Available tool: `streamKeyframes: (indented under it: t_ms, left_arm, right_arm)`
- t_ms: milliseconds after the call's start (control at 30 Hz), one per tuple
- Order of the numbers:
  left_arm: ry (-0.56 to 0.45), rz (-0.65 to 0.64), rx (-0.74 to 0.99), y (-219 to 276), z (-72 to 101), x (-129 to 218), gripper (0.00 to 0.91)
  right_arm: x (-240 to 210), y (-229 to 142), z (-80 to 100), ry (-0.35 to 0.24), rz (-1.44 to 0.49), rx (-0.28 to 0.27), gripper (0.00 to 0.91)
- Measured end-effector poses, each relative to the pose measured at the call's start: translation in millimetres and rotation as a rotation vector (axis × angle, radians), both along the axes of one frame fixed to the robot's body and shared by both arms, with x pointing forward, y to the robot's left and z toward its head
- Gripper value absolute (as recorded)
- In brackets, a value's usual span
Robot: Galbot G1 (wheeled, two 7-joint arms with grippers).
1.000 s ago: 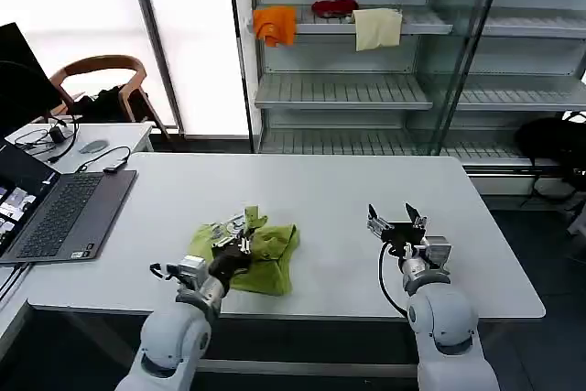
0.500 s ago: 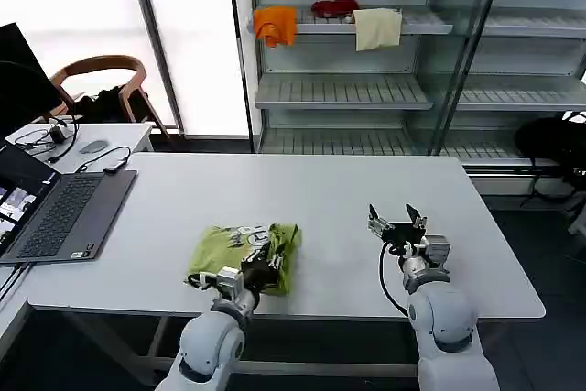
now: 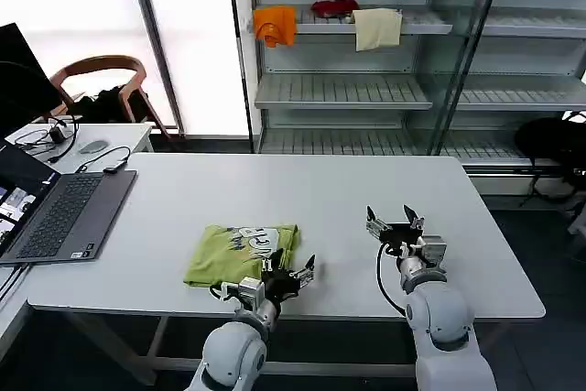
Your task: Fold and organize the clothes.
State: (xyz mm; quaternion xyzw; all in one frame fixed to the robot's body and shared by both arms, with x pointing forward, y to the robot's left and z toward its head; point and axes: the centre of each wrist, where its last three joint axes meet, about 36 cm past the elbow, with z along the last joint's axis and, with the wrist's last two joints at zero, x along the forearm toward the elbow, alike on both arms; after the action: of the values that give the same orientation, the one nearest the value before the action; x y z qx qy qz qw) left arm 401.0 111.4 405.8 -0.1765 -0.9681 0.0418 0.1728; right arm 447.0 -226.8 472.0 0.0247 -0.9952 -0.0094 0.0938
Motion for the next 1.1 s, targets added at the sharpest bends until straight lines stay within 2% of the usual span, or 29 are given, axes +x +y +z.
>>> streamKeyframes:
  t_ms: [233, 467, 700, 1100]
  left_arm:
    - [-0.066, 0.06, -0.036, 43, 27.8, 1, 0.907]
    - [-0.076, 0.196, 0.024, 132, 37.8, 8, 0.907]
    - [-0.033, 0.254, 0.056, 177, 32.5, 8, 0.907]
    - [0.021, 0.273, 0.07, 183, 8.3, 6, 0.907]
  right_arm:
    - [1, -4, 2.7, -0.006, -0.004, -0.009, 0.907]
    - [2, 1, -0.3, 0.002, 0.002, -0.008, 0.907]
    - [2, 5, 0.6, 0.0, 0.006, -0.013, 0.907]
    - [-2, 2, 0.1, 0.002, -0.003, -0.025, 0.907]
